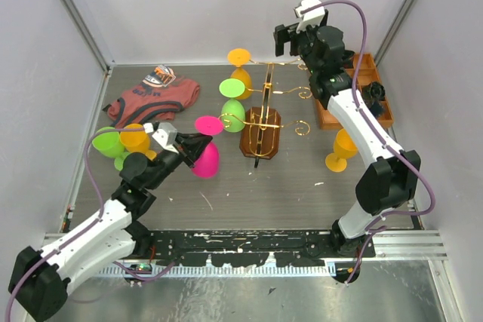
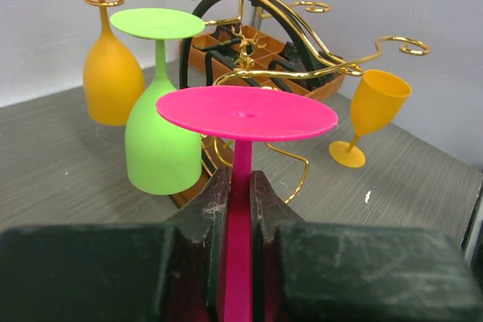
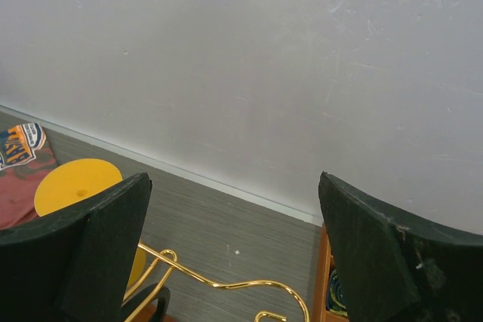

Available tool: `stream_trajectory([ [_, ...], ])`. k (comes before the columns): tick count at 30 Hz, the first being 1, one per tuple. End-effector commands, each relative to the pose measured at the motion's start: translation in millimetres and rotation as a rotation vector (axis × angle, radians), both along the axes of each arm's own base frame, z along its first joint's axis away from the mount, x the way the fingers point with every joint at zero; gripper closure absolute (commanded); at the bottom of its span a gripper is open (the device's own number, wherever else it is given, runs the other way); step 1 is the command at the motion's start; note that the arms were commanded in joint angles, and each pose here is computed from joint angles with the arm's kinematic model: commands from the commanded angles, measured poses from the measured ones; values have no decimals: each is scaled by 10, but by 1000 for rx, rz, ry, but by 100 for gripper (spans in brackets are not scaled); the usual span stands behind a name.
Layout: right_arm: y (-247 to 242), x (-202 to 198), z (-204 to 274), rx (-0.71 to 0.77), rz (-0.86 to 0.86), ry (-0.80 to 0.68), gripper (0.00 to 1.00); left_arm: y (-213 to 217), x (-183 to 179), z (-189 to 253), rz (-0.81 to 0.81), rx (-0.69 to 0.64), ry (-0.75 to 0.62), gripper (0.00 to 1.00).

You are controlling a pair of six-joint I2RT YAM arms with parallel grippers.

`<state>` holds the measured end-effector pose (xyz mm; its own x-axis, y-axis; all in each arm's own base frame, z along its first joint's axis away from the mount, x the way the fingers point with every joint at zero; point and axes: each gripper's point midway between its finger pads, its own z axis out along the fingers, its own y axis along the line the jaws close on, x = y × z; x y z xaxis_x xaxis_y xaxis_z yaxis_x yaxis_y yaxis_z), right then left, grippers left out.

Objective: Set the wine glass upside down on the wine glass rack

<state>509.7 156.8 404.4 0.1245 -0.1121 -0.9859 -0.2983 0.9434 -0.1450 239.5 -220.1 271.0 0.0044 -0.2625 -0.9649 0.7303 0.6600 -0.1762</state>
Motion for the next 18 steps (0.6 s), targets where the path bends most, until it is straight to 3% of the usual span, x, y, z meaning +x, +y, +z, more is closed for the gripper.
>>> stream_trajectory([
  [1,-111,-189,503,6,-25,-129,2,-36,45,284,24,-68,-133,100],
  [18,-196,-220,411,-43,-51,-126,1,-384,170,322,-12,-105,-190,100],
])
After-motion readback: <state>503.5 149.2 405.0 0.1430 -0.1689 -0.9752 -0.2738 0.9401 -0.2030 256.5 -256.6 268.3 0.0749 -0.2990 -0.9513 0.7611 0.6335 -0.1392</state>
